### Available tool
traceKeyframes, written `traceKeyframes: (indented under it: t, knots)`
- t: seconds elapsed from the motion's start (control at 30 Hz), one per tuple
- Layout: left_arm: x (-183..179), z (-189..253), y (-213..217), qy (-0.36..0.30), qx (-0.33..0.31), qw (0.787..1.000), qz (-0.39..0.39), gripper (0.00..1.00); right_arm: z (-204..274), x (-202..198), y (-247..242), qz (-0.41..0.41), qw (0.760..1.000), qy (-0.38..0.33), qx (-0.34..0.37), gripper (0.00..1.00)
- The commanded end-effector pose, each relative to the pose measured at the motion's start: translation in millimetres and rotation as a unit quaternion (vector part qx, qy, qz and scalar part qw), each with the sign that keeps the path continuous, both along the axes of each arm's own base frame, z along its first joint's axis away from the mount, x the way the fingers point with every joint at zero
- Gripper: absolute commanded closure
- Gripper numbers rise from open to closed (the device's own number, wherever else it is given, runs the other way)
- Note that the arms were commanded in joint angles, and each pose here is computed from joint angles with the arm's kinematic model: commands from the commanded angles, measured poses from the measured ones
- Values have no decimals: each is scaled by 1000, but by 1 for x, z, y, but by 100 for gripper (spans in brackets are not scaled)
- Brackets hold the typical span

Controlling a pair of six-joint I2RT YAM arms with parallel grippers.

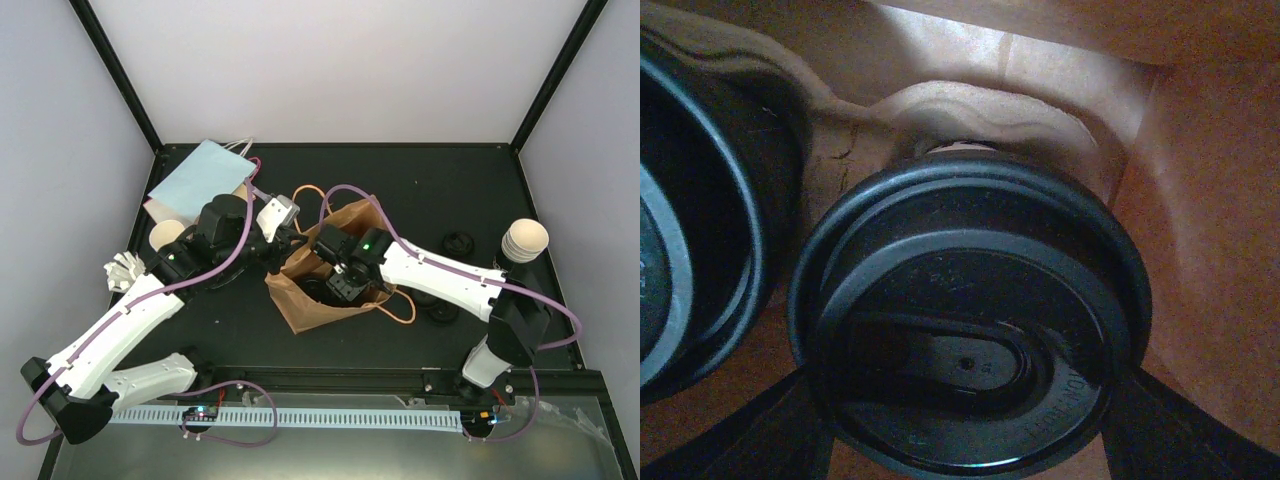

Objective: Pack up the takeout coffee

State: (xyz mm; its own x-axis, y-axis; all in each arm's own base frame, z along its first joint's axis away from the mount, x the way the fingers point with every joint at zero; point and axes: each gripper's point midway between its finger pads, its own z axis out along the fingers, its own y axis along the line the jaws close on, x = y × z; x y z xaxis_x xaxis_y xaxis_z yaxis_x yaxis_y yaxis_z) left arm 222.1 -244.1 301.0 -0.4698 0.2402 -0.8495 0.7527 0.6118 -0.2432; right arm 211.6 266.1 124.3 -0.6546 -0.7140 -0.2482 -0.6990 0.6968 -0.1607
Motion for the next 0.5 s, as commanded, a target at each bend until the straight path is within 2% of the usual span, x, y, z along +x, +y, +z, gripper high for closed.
traceKeyframes:
  t: [0.0,0.47]
  knots:
    - [-13,-19,-3,37,20,999,-27,97,-51,-44,-19,-3,990,129,-64,60]
    - [-17,-21,-6,42,19,998,-35,97,-58,-38,-12,-8,989,128,-71,60]
